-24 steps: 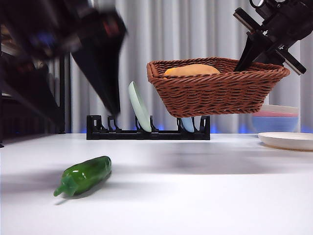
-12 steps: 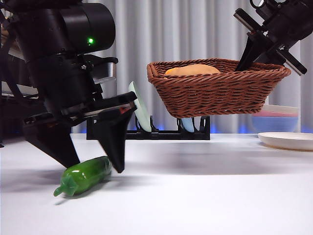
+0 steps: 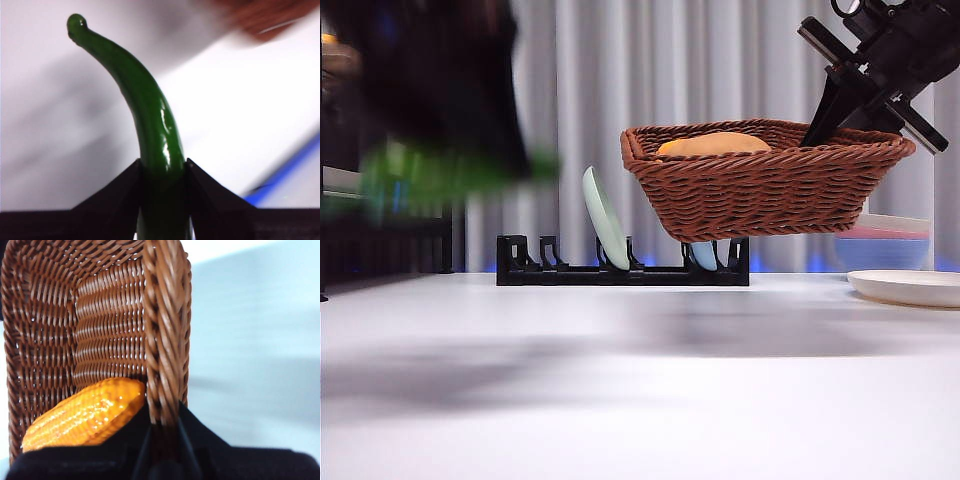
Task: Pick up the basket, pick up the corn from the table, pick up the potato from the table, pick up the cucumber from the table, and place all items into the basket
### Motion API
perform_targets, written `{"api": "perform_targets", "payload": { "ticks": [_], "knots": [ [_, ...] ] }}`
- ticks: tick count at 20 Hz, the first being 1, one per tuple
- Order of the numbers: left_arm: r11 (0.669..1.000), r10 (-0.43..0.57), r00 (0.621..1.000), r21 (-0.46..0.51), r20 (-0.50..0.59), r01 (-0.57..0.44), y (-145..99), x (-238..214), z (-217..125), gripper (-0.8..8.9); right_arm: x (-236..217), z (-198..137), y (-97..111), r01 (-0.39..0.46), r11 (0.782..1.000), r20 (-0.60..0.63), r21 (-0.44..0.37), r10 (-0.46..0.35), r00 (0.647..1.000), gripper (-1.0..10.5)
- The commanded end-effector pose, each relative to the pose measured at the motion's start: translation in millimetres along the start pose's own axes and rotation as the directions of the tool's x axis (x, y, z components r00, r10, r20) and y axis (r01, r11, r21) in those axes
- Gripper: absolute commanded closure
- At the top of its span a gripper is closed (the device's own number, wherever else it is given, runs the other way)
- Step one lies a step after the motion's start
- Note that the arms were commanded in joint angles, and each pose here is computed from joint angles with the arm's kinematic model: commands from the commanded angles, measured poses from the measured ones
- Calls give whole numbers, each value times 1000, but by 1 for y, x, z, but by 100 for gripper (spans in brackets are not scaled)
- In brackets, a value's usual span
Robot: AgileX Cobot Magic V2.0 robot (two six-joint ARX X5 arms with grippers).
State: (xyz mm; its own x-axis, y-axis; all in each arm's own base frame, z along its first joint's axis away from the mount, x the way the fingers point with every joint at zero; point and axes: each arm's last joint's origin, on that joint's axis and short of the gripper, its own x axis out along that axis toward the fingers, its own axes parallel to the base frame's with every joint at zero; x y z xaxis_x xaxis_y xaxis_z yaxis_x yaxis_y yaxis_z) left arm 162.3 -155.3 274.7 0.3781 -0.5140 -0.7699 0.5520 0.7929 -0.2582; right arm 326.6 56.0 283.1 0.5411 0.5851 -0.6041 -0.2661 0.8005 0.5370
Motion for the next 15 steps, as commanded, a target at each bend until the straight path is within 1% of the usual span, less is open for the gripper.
{"api": "perform_targets", "payload": {
  "ticks": [1,2,4,5,6,9,11,14,15],
  "knots": [
    [998,-61,969,-6,238,64,-13,-48,10,822,2,2,6,-25,1000,5,-18,25,1000,957],
    [999,-36,947,-6,319,39,-16,-62,19,822,4,0,10,-32,999,-4,-25,32,999,957],
    [999,23,908,19,419,-34,-20,-78,41,822,9,-3,18,-48,998,-27,-38,47,999,957],
    [997,40,895,44,445,-66,-21,-81,53,822,12,-6,24,-59,997,-42,-48,57,997,957],
    [993,51,891,69,450,-92,-21,-80,67,822,15,-8,30,-72,996,-55,-59,69,996,957],
    [978,104,905,125,412,-169,-15,-59,105,822,22,-15,45,-106,990,-87,-90,98,991,957],
    [966,138,921,154,363,-206,-8,-32,128,822,26,-19,54,-125,986,-108,-105,114,988,957],
    [958,171,939,171,299,-229,1,3,147,796,29,-23,60,-139,984,-130,-113,124,984,957],
    [958,175,946,173,272,-227,2,11,148,637,29,-24,61,-140,984,-135,-114,124,983,957]
  ]
}}
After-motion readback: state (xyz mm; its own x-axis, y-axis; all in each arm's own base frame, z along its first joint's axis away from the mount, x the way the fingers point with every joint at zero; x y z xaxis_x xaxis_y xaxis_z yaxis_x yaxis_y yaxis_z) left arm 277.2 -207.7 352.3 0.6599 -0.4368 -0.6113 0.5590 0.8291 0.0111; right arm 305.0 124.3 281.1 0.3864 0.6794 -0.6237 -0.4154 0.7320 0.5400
